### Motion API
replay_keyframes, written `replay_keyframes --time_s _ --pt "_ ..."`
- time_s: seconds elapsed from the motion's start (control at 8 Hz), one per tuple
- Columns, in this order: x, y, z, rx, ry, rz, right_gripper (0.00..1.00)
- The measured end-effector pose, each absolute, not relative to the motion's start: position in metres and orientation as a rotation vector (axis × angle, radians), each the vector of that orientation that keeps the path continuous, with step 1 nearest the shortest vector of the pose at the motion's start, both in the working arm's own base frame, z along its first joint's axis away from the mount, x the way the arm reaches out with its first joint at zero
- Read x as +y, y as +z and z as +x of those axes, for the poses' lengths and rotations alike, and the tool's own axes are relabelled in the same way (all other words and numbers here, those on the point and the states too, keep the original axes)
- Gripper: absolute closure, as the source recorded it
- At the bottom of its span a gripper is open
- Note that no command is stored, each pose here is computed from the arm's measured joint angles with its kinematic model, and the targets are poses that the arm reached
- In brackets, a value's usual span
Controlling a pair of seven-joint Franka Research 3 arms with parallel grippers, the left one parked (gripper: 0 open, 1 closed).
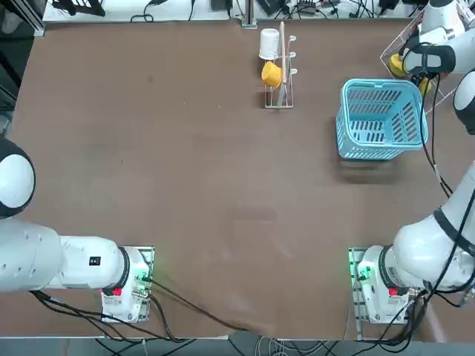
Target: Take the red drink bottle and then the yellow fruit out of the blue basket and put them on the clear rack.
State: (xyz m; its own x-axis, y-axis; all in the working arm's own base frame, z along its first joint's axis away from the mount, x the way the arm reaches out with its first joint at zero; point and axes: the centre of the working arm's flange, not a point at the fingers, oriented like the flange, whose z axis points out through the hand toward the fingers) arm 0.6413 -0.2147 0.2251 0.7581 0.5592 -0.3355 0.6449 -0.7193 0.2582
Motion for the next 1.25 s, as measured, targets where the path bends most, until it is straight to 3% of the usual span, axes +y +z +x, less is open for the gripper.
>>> replay_keyframes --time_s 0.12,0.25,0.75,1.25 --pt "-0.215 0.224 0.641 0.924 -0.332 2.596 0.12" --pt "-0.215 0.223 0.641 0.925 -0.333 2.596 0.0" --pt "-0.211 0.234 0.647 0.919 -0.303 2.597 0.0" --pt "-0.176 0.354 0.665 0.571 -0.008 2.854 0.0"
